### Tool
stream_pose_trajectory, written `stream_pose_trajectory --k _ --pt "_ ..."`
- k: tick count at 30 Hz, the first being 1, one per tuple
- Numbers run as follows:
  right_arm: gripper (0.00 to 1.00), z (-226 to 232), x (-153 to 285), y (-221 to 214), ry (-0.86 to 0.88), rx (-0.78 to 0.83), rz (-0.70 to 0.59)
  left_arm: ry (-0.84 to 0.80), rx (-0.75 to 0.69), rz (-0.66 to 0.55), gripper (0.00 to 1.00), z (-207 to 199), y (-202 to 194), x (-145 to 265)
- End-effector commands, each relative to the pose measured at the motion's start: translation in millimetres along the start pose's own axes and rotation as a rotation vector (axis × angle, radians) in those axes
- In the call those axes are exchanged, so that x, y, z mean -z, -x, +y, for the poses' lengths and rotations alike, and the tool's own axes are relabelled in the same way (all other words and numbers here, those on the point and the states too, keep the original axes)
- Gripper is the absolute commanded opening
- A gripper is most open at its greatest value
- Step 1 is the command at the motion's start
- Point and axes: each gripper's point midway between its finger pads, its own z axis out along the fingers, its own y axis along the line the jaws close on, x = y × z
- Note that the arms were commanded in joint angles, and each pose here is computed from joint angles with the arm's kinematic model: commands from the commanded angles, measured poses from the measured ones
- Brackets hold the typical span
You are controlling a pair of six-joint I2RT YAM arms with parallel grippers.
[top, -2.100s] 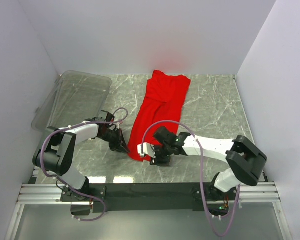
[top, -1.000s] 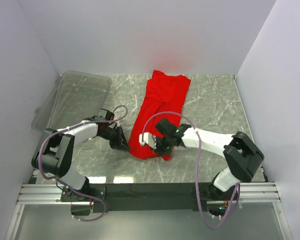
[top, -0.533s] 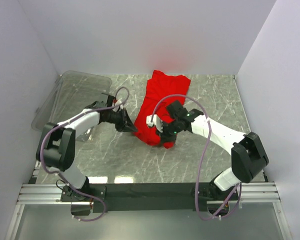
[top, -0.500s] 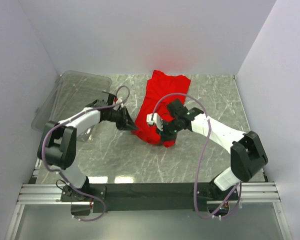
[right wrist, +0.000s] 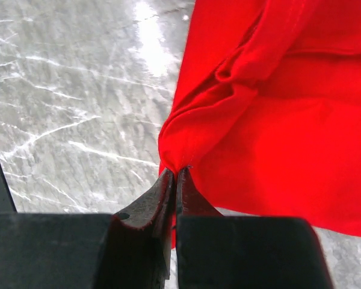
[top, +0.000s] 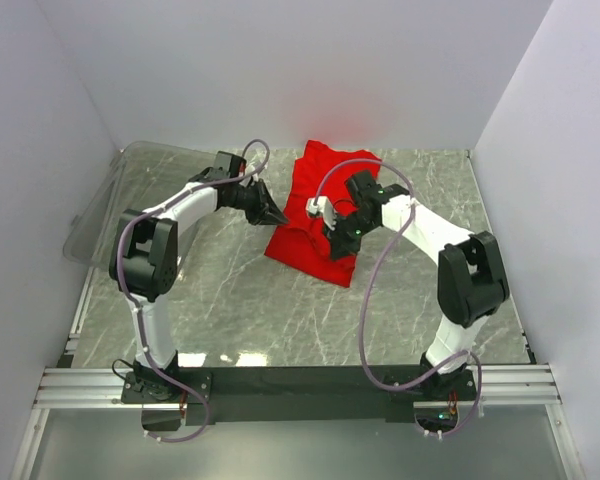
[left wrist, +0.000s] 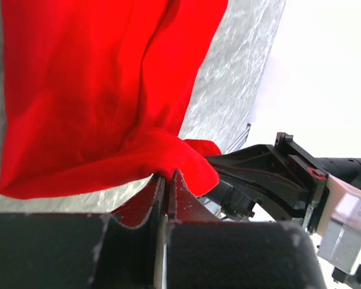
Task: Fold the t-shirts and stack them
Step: Fold the tshirt
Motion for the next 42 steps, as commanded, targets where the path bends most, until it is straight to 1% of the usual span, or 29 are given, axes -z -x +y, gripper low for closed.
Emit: stream_pose_trajectory --k 1,5,8,13,28,33,42 --pt "0.00 -9.8 6.5 7.3 0.021 -0.026 -0.013 0.004 -0.011 -0.023 0.01 -5.2 16.5 -2.5" --pt "0.00 -23.2 -1.0 3.9 0.027 -0.054 0.007 0.013 -0.010 -0.022 0.01 -2.4 22.5 -7.5" --pt "0.00 -31.2 -0.2 9.4 0.026 -0.064 -0.006 0.019 -0.013 -0.020 0.01 -1.1 26.4 -10.4" --pt "0.00 -48.3 8.5 15.8 -0.007 -0.069 -0.025 0.014 -0.009 -0.025 0.01 -1.8 33.0 -14.7" --pt "0.00 -97.9 14.8 5.0 -0.066 -0.123 -0.010 -0.004 0.000 -0.082 0.01 -10.1 71.2 -26.8" --pt "0.00 -115.9 21.6 10.6 -0.098 -0.124 -0.019 -0.010 0.011 -0.091 0.01 -11.0 80.1 -31.2" --pt "0.00 -131.1 18.0 6.2 -0.110 -0.137 -0.005 -0.028 0.027 -0.111 0.01 -12.5 95.2 -36.5"
